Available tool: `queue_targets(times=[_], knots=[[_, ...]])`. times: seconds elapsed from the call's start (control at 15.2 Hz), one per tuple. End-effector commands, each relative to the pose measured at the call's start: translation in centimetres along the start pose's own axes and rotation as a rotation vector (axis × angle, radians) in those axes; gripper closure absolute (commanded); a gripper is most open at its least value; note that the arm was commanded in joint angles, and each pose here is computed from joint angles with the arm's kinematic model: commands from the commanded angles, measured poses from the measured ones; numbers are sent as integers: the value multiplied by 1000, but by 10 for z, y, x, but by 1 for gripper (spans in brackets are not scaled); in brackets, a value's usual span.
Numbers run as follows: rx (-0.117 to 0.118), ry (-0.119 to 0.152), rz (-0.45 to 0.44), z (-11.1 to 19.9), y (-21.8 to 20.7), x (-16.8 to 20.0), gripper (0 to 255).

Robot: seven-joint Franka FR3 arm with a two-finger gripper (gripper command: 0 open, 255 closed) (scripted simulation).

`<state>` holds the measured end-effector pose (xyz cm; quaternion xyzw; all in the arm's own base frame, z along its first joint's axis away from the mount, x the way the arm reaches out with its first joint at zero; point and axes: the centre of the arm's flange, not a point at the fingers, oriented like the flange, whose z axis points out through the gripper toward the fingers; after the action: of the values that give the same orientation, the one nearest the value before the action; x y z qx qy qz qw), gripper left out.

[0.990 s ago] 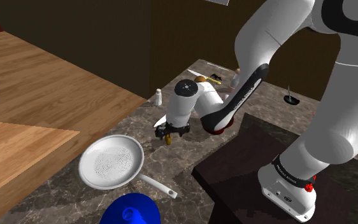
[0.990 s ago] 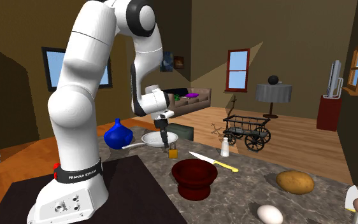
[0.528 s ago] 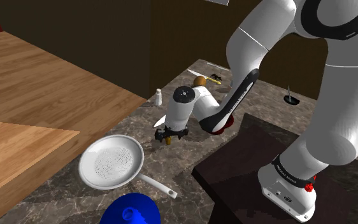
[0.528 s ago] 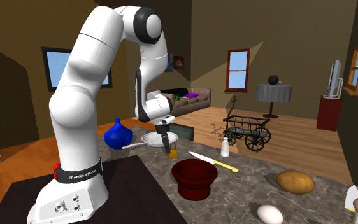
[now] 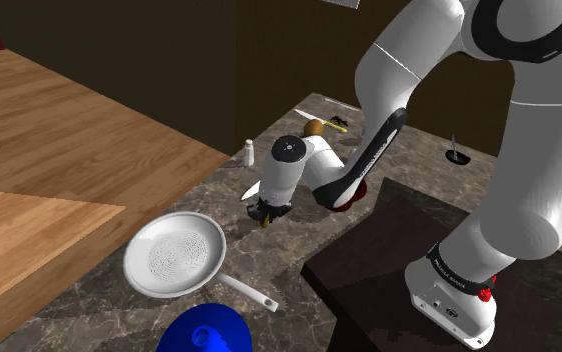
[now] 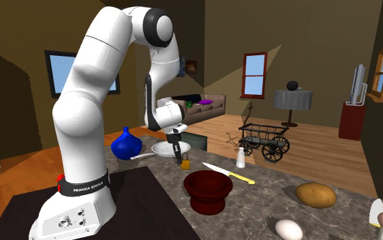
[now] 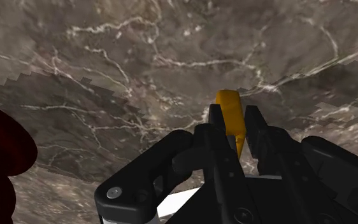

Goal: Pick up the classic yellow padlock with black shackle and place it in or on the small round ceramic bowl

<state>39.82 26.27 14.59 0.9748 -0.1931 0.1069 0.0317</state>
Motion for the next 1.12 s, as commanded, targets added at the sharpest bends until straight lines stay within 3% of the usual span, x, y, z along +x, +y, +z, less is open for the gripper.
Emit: queue_targets(times=[0.0,0.4,1.06], knots=[[-1,0,0,0,0,0,255],[-1,0,0,0,0,0,255],[-1,0,0,-51,1,12,255]])
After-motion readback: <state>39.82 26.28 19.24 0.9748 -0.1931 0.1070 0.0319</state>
